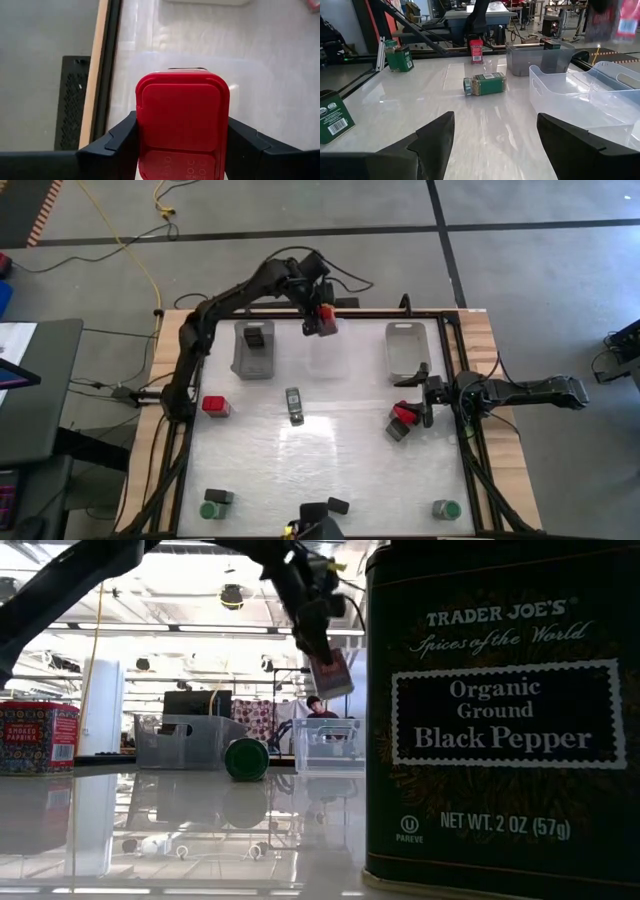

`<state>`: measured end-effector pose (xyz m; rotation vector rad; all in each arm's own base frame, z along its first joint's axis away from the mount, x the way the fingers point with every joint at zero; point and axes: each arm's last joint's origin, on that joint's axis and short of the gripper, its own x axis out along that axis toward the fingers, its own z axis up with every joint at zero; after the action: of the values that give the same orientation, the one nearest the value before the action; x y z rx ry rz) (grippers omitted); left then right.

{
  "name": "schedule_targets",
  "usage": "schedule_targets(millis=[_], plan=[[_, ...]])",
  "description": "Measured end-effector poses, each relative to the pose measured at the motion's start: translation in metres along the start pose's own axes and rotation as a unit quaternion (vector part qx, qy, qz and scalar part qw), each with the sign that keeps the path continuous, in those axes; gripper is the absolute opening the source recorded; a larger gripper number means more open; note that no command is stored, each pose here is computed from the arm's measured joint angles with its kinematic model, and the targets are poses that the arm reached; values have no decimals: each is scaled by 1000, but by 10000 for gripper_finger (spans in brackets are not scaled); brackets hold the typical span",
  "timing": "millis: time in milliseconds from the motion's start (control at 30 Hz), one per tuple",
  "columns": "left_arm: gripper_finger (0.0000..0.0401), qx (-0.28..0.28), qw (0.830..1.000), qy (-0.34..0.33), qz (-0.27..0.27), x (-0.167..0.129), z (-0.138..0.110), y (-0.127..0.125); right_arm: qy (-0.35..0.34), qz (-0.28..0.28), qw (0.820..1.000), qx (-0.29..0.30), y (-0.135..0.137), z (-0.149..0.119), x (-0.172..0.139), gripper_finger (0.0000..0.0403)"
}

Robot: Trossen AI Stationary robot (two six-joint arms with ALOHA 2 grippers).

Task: Sort spices by type
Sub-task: Put the red seasoning can into the transparent bin

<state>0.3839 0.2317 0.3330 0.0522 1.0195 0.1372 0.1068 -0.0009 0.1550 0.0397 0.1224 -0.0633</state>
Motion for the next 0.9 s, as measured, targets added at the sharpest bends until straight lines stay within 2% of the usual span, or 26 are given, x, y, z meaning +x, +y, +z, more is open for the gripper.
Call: schedule_targets(millis=[300, 467, 567, 900], plan=[[206, 45, 996, 73, 1, 65, -11, 0, 0, 0, 1000, 0, 0, 0, 0, 312], [206, 57, 994, 90, 15, 91, -15, 5, 1, 0, 1000, 0, 0, 0, 0, 312], [206, 64, 992, 105, 30, 98, -17, 6, 1, 0, 1000, 0, 0, 0, 0, 312], [206, 70, 992, 99, 30, 104, -16, 5, 1, 0, 1000, 0, 0, 0, 0, 312]])
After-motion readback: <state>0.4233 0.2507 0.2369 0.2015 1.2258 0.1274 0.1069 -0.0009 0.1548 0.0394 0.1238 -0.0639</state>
